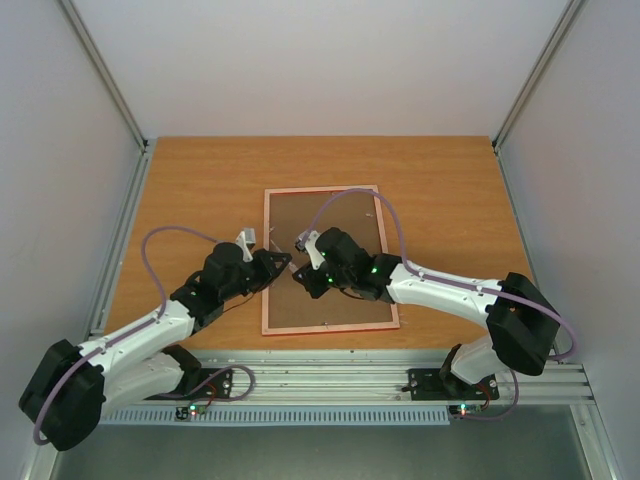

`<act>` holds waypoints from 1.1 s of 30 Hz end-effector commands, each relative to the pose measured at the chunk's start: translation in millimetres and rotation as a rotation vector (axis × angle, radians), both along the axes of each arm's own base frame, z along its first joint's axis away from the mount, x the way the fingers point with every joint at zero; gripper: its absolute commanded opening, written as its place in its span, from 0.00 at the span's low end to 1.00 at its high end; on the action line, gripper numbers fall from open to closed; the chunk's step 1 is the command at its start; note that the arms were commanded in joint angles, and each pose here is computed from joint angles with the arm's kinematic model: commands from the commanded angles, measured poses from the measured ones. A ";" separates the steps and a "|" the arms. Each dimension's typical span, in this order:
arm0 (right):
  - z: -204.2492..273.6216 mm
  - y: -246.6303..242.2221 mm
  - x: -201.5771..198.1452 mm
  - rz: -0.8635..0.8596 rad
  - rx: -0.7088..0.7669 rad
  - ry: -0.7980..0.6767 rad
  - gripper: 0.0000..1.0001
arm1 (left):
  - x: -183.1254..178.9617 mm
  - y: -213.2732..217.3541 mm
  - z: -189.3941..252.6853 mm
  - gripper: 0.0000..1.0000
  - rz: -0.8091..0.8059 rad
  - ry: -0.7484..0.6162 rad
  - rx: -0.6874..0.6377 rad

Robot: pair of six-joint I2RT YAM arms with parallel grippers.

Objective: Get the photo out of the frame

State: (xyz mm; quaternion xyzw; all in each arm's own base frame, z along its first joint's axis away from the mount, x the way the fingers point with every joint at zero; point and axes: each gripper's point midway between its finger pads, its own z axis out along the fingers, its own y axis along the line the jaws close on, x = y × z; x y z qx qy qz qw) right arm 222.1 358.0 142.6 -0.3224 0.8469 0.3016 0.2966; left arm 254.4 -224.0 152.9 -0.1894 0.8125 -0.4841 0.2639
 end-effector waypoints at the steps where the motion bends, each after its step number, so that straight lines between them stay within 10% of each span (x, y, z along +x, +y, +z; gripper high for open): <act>1: 19.0 14.6 1.9 0.018 0.076 -0.031 0.14 | 2.7 -1.0 7.5 0.00 0.029 0.007 -0.058; 12: 10.9 12.7 2.4 0.009 0.076 -0.033 0.22 | -0.5 6.7 17.6 0.00 0.077 0.015 -0.122; 18: 11.3 11.8 3.0 0.015 0.063 -0.044 0.08 | -1.6 7.5 14.9 0.01 0.084 0.030 -0.137; 33: -21.1 -19.5 -8.7 0.078 -0.240 0.015 0.01 | -13.1 71.1 -12.8 0.43 0.125 0.016 0.308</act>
